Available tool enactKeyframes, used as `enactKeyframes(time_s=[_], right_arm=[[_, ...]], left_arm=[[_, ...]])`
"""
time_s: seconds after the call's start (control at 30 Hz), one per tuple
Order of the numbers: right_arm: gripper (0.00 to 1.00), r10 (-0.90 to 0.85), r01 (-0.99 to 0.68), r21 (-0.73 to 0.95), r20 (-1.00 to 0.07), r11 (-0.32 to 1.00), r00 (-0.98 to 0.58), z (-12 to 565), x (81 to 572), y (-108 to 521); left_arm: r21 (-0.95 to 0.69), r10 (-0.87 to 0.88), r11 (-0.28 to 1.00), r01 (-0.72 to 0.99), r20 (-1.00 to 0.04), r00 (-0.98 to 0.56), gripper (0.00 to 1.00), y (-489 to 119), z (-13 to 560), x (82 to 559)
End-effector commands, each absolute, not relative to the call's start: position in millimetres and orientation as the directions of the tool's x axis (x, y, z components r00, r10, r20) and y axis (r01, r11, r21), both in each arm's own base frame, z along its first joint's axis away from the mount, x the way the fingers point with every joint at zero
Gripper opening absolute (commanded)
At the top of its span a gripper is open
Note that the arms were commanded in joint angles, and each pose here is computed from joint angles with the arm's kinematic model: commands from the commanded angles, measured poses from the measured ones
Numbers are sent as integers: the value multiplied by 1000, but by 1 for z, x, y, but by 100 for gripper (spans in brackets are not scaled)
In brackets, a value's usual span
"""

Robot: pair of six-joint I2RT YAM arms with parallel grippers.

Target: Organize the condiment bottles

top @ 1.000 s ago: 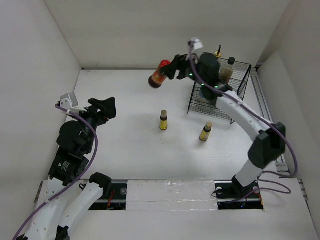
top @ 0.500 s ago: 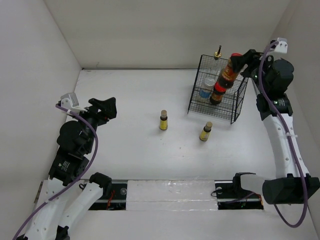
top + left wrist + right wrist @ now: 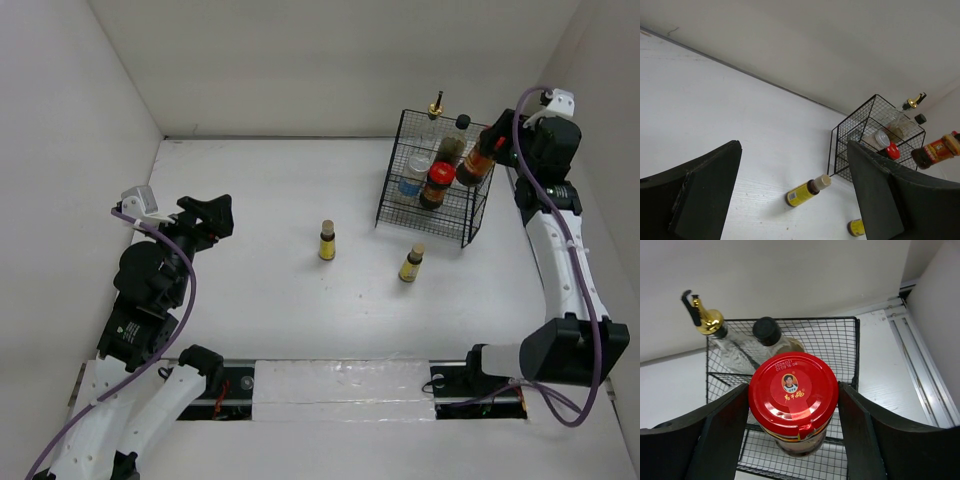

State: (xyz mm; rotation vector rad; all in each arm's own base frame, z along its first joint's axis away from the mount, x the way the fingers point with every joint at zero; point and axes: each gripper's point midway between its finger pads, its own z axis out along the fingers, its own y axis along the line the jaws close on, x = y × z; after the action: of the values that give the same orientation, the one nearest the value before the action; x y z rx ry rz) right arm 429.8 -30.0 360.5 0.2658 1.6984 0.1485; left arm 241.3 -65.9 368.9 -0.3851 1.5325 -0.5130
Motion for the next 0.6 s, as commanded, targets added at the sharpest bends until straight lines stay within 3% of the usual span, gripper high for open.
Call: enactKeyframes(time_s=[0.0, 0.57], right_arm=[[50, 212, 93, 225, -968, 970, 131, 445, 431, -45], [52, 191, 216, 217, -972, 952, 136, 396, 461, -69]], left_arm=[[-549, -552, 829, 103, -834, -1, 82, -67, 382, 243], [-542, -543, 835, 89, -840, -22, 82, -70, 374, 248]])
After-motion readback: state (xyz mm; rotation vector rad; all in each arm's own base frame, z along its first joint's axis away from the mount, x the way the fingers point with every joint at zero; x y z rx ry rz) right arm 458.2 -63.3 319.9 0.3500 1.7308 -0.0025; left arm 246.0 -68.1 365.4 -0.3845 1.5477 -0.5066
